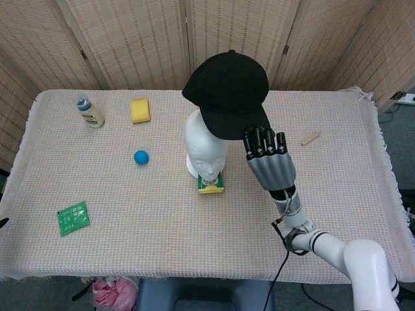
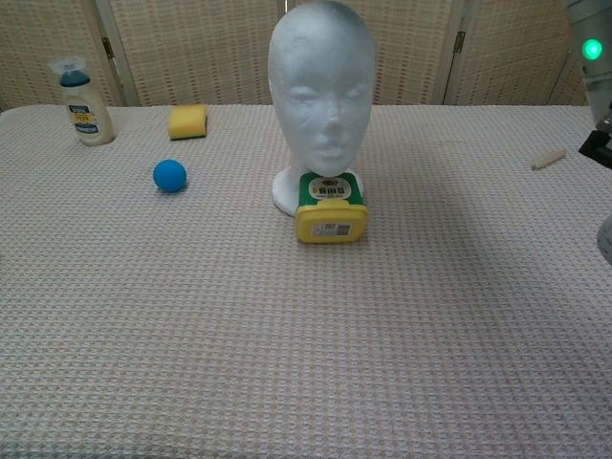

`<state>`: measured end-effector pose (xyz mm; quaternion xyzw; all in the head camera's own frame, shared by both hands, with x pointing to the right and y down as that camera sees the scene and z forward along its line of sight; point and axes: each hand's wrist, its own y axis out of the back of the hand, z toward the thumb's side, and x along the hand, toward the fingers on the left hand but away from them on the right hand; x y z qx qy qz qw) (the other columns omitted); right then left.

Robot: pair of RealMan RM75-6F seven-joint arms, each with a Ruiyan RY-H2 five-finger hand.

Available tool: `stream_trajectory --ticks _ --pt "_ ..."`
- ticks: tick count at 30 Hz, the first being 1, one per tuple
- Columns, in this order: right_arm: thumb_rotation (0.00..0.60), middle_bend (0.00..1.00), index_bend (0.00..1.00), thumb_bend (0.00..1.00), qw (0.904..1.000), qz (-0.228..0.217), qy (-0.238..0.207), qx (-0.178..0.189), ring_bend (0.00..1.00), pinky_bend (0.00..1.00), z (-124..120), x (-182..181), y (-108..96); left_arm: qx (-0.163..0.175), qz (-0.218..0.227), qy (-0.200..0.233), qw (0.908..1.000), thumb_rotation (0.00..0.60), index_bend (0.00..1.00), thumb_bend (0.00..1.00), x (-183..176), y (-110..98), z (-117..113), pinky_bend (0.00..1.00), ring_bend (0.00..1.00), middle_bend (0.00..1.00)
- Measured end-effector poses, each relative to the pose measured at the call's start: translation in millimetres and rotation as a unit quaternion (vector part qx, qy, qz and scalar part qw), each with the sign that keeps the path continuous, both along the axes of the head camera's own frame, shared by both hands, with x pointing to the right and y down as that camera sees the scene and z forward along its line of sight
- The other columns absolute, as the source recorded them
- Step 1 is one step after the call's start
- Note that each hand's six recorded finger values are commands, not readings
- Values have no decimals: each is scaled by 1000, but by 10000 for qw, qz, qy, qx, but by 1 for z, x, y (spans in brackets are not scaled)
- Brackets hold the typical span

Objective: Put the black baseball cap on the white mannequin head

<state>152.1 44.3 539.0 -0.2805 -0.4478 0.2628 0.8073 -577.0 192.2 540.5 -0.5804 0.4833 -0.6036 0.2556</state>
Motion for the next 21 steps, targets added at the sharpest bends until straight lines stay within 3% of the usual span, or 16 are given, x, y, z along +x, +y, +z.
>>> stream_trajectory --ticks 8,21 --pt "600 678 808 653 9992 60 378 142 681 880 1 -31 11 64 -77 103 9999 600 0 128 -6 0 -6 123 0 0" --pt "600 677 809 654 9964 16 843 -110 681 881 25 -71 47 88 -64 247 9996 600 0 128 -4 1 -9 123 0 0"
